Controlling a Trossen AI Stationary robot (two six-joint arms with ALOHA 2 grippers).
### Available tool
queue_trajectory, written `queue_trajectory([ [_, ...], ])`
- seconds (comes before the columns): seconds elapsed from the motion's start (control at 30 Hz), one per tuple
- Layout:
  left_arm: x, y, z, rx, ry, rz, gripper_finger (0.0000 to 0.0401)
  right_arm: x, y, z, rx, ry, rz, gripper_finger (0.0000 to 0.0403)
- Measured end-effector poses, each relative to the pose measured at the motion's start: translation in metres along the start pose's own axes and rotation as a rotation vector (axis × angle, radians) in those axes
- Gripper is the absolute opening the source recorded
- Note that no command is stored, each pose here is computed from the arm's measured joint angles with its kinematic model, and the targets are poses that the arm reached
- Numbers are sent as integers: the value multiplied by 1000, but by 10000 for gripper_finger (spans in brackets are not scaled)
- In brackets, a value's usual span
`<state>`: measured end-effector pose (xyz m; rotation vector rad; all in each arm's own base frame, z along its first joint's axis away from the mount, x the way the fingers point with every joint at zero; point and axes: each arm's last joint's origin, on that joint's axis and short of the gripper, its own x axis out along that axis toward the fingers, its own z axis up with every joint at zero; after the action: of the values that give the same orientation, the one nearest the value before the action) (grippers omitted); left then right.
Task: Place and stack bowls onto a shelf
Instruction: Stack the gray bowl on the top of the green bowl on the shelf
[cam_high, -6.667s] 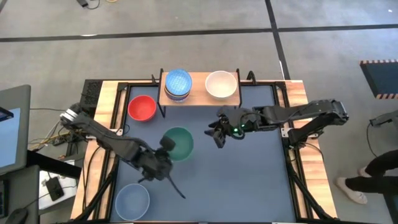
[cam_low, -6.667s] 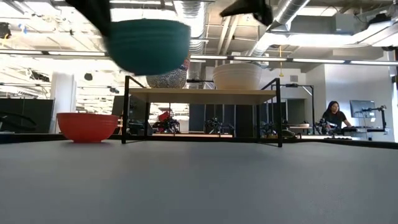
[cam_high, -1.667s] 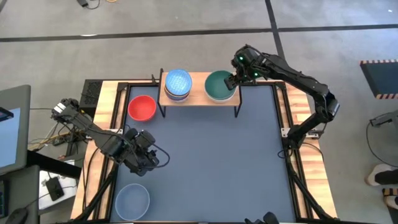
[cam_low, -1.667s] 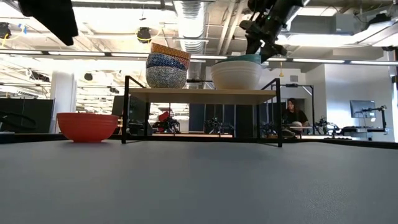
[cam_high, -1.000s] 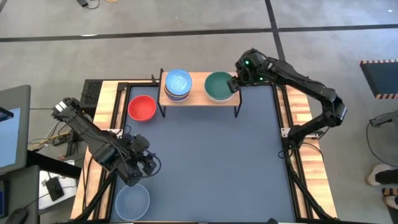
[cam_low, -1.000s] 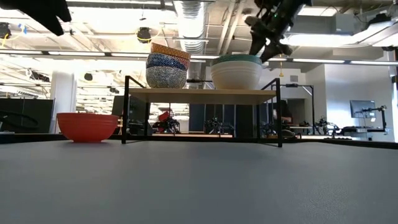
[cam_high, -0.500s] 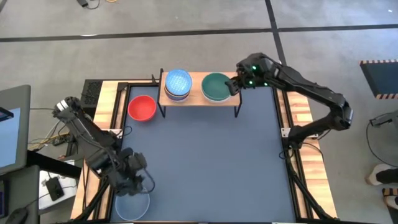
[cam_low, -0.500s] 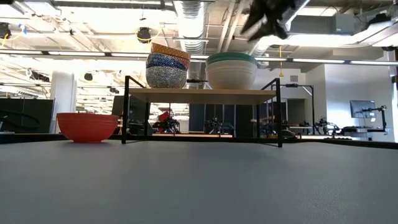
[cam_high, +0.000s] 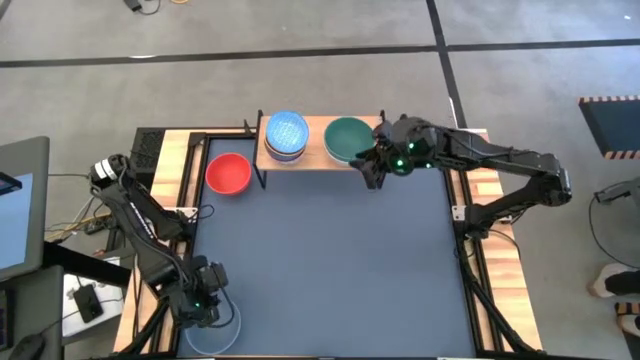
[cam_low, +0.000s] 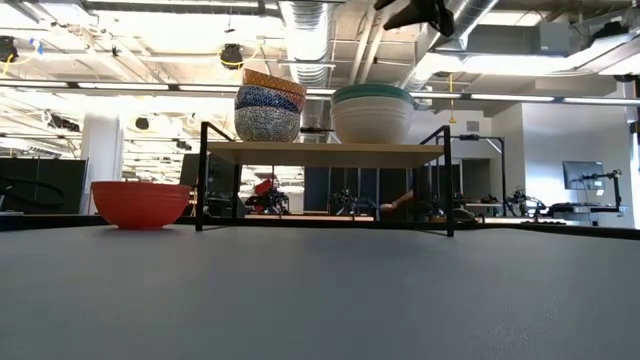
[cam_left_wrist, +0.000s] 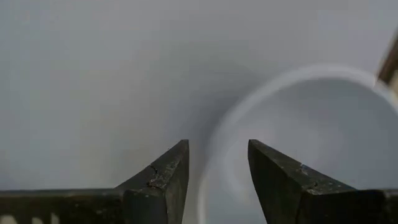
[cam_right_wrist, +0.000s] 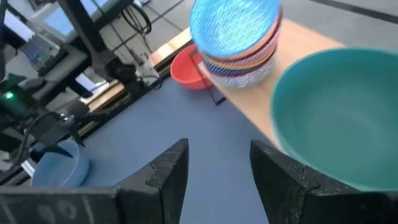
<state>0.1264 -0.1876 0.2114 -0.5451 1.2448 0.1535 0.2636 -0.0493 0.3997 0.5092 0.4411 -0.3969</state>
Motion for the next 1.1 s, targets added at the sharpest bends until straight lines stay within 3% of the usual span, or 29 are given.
queue_trajectory([
  [0.07,8,3,-3,42,42,-24,139,0,5,-3,-9,10,2,196],
  [0.17,19,16,-8,28,87,24,121,-2,12,-7,-8,4,12,196],
  [0.3,22,21,-6,-39,75,51,63,-5,21,-13,-16,24,42,196],
  [0.37,22,18,0,-69,36,14,22,-6,26,-15,-16,29,60,196],
  [0.47,18,12,17,-133,-74,-89,7,-6,32,-20,-31,43,83,196],
  [0.63,-10,8,66,-283,-321,-113,1,-2,55,-26,-237,28,227,196],
  [0.73,-22,17,106,-378,-348,-81,0,3,70,-36,-460,23,324,196],
  [0.8,-28,24,132,-374,-335,-82,0,6,83,-39,-612,-21,393,196],
  [0.87,-36,32,158,-365,-354,-71,0,13,88,-50,-741,26,437,196],
  [0.97,-53,42,194,-344,-415,-37,0,26,95,-64,-861,120,517,196],
  [1.1,-73,51,232,-300,-440,79,0,38,100,-75,-985,237,522,196],
])
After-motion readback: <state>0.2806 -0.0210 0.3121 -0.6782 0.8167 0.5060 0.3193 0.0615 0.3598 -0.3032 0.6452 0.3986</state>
